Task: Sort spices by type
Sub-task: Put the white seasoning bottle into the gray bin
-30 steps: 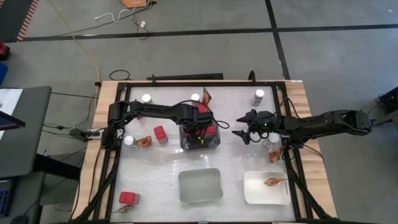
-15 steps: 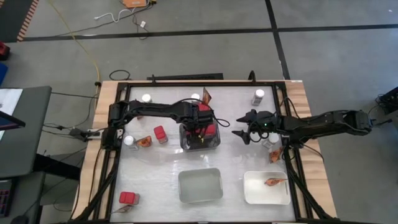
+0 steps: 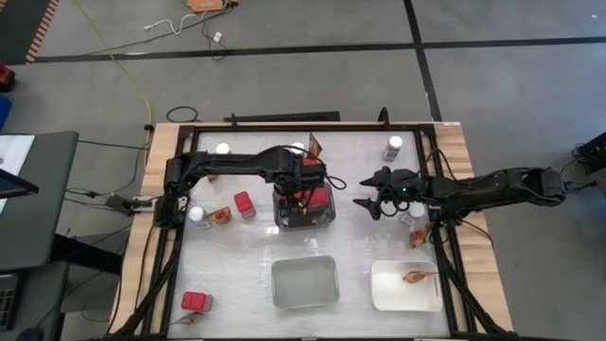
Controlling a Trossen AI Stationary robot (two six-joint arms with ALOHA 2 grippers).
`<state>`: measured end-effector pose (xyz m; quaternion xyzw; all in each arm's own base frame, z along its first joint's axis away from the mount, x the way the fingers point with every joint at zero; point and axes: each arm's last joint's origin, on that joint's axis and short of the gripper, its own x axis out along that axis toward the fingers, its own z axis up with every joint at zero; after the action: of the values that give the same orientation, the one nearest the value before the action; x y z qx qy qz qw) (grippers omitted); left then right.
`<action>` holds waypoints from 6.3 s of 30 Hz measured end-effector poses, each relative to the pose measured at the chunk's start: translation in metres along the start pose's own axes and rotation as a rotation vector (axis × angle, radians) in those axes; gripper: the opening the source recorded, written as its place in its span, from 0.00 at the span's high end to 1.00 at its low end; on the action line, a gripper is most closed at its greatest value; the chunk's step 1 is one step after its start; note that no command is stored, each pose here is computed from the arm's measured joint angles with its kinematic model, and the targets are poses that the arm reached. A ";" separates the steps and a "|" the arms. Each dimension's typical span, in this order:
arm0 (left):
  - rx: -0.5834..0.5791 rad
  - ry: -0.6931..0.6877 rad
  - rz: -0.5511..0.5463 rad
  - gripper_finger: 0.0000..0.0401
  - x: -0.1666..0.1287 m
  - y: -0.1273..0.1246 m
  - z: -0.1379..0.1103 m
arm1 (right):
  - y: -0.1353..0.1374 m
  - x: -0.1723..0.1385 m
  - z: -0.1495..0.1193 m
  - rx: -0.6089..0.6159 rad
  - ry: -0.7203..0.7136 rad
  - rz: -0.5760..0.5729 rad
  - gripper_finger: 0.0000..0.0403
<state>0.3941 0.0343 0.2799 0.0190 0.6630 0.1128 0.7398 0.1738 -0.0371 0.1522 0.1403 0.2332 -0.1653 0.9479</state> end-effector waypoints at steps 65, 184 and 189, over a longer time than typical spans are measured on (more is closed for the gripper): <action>-0.189 -0.913 0.099 0.36 0.022 -0.018 -0.224 | 0.010 -0.079 0.121 0.333 0.400 -0.510 0.04; -0.253 -0.898 0.070 0.36 0.023 -0.018 -0.226 | 0.064 -0.027 -0.035 0.913 0.899 -0.723 0.16; -0.253 -0.898 0.070 0.36 0.023 -0.018 -0.225 | 0.058 -0.024 -0.033 0.867 0.869 -0.708 0.41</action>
<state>0.1767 -0.0064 0.2270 -0.0022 0.2571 0.1985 0.9458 0.1629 0.0331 0.1464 0.4741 0.5350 -0.4705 0.5172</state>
